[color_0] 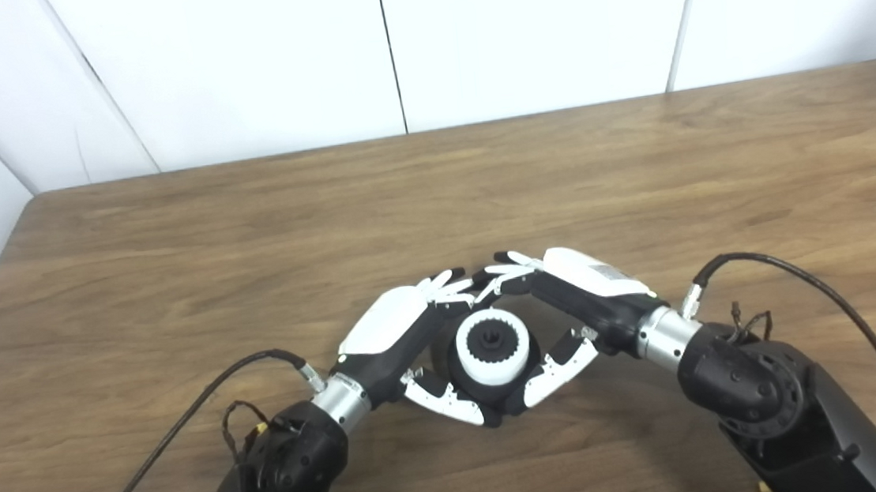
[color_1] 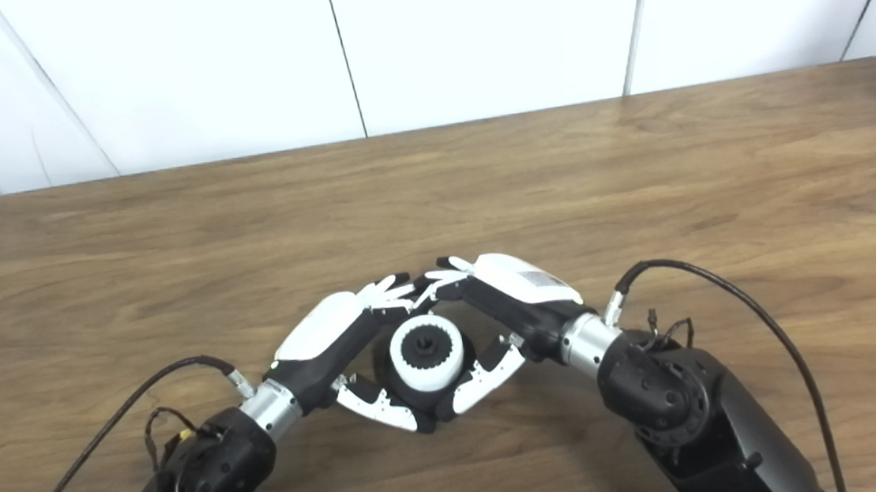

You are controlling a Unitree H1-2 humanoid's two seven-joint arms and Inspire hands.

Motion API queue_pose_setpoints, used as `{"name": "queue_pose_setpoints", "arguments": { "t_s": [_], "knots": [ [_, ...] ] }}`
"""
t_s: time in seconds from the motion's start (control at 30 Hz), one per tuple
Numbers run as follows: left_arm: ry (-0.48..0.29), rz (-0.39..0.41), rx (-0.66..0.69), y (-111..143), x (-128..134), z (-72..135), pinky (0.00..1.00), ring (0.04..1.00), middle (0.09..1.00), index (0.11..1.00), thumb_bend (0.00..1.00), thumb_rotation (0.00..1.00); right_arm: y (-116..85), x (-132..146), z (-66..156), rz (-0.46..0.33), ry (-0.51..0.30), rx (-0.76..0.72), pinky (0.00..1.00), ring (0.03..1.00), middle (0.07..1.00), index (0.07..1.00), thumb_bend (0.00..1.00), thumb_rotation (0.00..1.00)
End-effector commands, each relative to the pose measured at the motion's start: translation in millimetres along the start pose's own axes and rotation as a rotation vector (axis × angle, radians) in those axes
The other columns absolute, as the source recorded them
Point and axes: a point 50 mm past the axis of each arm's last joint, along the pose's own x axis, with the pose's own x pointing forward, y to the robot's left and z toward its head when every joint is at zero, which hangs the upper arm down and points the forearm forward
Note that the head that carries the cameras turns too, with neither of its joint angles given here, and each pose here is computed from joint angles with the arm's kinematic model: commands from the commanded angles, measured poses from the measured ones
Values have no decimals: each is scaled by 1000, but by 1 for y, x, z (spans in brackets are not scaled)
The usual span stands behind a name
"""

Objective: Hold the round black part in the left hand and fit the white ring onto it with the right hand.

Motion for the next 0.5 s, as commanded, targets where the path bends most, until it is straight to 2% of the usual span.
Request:
{"name": "queue_pose_setpoints", "arguments": {
  "t_s": [0.0,0.3,0.47],
  "knots": [
    [-20,43,34,18,2,7,1000,1000,930,759,950,304,-20,4,9,-60,-40,-23,989,1000,906,695,1000,291],
    [-2,61,-7,30,-1,6,1000,1000,935,880,1000,283,-31,4,5,-92,-37,-22,988,996,906,709,1000,302],
    [10,73,-35,40,-7,2,999,1000,950,924,1000,282,-36,3,4,-118,-33,-22,936,979,908,729,1000,324]
  ]
}}
